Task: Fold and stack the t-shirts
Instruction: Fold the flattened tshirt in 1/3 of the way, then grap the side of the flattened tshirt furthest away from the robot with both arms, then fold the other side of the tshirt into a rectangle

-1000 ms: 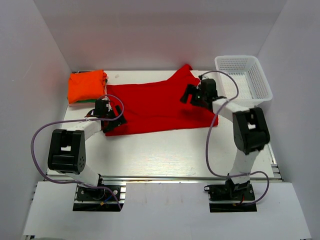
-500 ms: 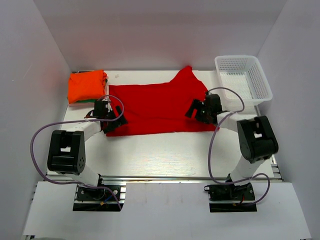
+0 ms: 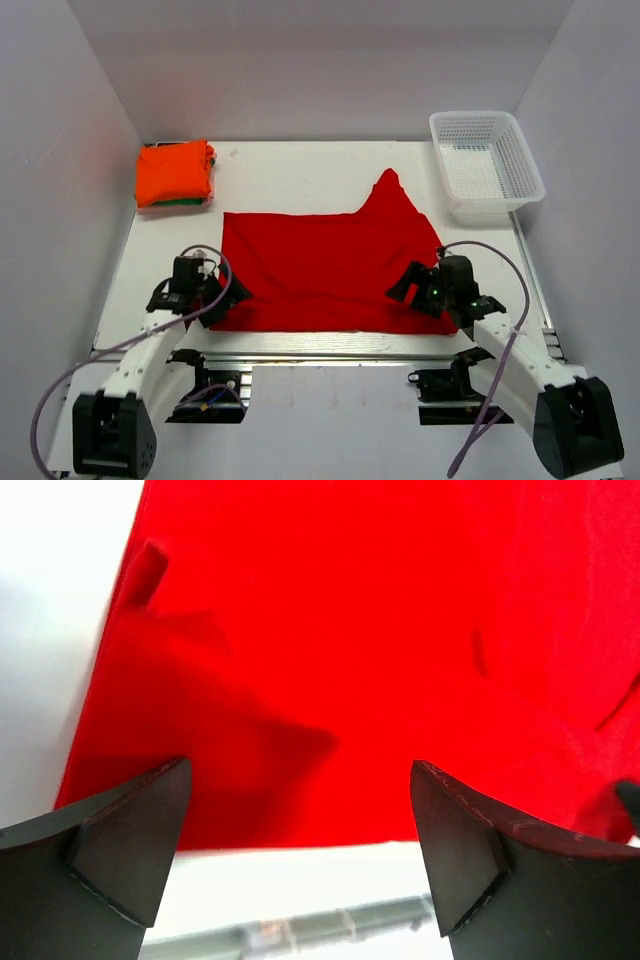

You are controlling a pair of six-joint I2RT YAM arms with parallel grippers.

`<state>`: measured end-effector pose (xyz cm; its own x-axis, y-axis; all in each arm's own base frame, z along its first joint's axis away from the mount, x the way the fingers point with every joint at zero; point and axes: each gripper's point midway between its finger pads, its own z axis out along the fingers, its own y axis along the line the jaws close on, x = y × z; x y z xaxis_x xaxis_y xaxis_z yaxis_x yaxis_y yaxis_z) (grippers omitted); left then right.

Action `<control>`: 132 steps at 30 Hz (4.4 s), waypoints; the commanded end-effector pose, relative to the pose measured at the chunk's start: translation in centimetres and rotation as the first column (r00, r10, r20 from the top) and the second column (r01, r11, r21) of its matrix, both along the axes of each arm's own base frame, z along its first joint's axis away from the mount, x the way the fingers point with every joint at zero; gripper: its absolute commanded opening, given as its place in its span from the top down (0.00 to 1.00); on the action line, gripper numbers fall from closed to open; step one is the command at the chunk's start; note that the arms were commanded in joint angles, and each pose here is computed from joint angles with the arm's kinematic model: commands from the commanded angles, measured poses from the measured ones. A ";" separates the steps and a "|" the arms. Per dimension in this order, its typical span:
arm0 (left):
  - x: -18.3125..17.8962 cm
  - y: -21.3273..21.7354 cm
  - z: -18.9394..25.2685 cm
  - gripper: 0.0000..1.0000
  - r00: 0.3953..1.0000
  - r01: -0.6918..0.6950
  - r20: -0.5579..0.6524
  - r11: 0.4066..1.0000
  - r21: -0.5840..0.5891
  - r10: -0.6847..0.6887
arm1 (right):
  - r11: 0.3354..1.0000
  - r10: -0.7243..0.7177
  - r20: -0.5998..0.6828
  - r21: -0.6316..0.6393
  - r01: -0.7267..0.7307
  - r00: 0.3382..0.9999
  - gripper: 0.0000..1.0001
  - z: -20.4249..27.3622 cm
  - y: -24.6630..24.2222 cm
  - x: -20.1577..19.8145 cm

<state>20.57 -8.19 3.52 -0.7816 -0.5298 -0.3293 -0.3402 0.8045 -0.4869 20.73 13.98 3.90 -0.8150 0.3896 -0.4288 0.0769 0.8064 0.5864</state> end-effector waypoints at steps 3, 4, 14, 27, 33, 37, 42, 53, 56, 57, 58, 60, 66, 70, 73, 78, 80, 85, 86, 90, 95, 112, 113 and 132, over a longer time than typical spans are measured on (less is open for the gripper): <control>-2.0 1.1 4.5 0.00 0.993 -0.114 0.036 0.993 0.005 0.114 | 0.987 0.146 -0.026 -0.060 -0.147 0.989 0.10 1.6 -0.3 -3.4; -1.2 2.0 5.5 0.00 0.987 -0.140 0.087 0.989 0.046 0.135 | 0.986 0.148 0.046 -0.078 -0.145 0.988 0.10 3.6 -0.2 -1.8; 10.7 1.0 12.4 0.00 0.951 -0.010 0.308 0.993 0.118 -0.027 | 0.970 0.231 0.347 -0.159 -0.186 0.909 0.10 12.3 2.4 8.3; 21.8 6.3 5.0 0.32 0.985 -0.148 0.144 0.913 0.381 0.099 | 0.925 0.210 0.203 -0.357 -0.128 0.956 0.10 9.0 3.6 25.6; 24.0 7.0 2.1 0.52 0.986 -0.142 0.135 0.898 0.416 0.093 | 0.918 0.188 0.222 -0.387 -0.091 0.957 0.10 8.7 2.9 29.7; 24.4 7.5 0.3 0.52 0.990 -0.131 0.099 0.886 0.445 0.097 | 0.915 0.183 0.239 -0.396 -0.076 0.954 0.10 8.9 2.2 30.9; 25.9 6.3 0.1 0.48 0.986 -0.107 0.158 0.911 0.398 0.047 | 0.915 0.178 0.220 -0.396 -0.079 0.959 0.10 7.9 1.3 31.7; 26.8 6.2 -1.8 0.47 0.989 -0.070 0.149 0.886 0.458 0.001 | 0.917 0.207 0.209 -0.382 -0.115 0.956 0.10 6.5 0.7 33.8; 26.7 5.8 -2.7 0.66 0.991 -0.034 0.132 0.891 0.452 -0.029 | 0.912 0.200 0.191 -0.394 -0.111 0.961 0.10 5.1 0.6 34.7; 26.6 5.5 -3.3 0.72 0.991 -0.024 0.127 0.896 0.443 -0.036 | 0.914 0.191 0.210 -0.395 -0.095 0.959 0.10 5.9 0.5 35.4; 26.6 5.3 -3.3 0.87 0.991 -0.017 0.126 0.900 0.435 -0.042 | 0.910 0.187 0.208 -0.405 -0.089 0.960 0.10 5.5 0.3 35.7; 26.5 5.1 -3.7 1.00 0.992 -0.007 0.117 0.904 0.428 -0.048 | 0.900 0.177 0.215 -0.431 -0.070 0.960 0.10 4.7 0.2 37.0; 25.5 5.9 -3.3 1.00 0.990 -0.021 0.135 0.887 0.461 -0.047 | 0.874 0.128 0.217 -0.486 -0.007 0.968 0.10 2.1 -0.8 40.7; 24.6 7.0 -1.3 1.00 0.983 -0.077 0.181 0.866 0.494 -0.016 | 0.882 0.118 0.211 -0.472 -0.005 0.970 0.10 0.0 -0.3 41.4; 24.8 7.2 -0.7 1.00 0.982 -0.089 0.190 0.861 0.500 -0.009 | 0.894 0.115 0.189 -0.447 -0.019 0.975 0.12 -1.1 0.1 41.0; 25.2 7.5 -0.1 1.00 0.984 -0.096 0.180 0.851 0.516 0.002 | 0.900 0.113 0.167 -0.434 -0.030 0.979 0.52 -2.4 0.3 40.1; 25.5 7.1 0.2 1.00 0.982 -0.078 0.186 0.860 0.504 -0.019 | 0.900 0.109 0.182 -0.435 -0.019 0.977 0.77 -1.9 0.1 40.5; 25.7 6.9 1.2 1.00 0.978 -0.084 0.209 0.865 0.494 -0.024 | 0.890 0.145 0.247 -0.457 -0.016 0.958 1.00 1.3 0.1 40.6; 25.8 7.1 2.3 1.00 0.972 -0.105 0.233 0.861 0.498 -0.016 | 0.889 0.162 0.297 -0.458 -0.009 0.941 1.00 3.4 0.4 40.9; 25.2 7.2 3.9 1.00 0.968 -0.127 0.250 0.853 0.506 -0.004 | 0.895 0.193 0.411 -0.445 0.011 0.891 1.00 8.2 0.4 39.0; 23.0 7.2 5.2 1.00 0.960 -0.135 0.279 0.859 0.493 -0.009 | 0.902 0.263 0.476 -0.430 -0.039 0.839 1.00 11.9 1.0 34.5; 17.0 7.6 6.4 1.00 0.947 -0.207 0.316 0.875 0.437 0.067 | 0.925 0.154 0.534 -0.373 0.069 0.831 1.00 16.5 -3.6 18.2; 16.1 7.5 5.7 1.00 0.951 -0.202 0.302 0.882 0.427 0.071 | 0.926 0.150 0.526 -0.371 0.067 0.837 1.00 15.9 -3.9 16.8; 9.0 6.2 3.4 1.00 0.938 -0.256 0.302 0.929 0.266 0.172 | 0.897 -0.086 0.418 -0.363 0.253 0.904 1.00 11.0 -9.3 5.5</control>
<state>30.48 -1.75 7.12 -0.5314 -0.4843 -0.6950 -0.3948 0.8675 -0.3027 27.11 6.18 15.12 -0.4987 0.1807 -0.8477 -0.0274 0.9743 0.2238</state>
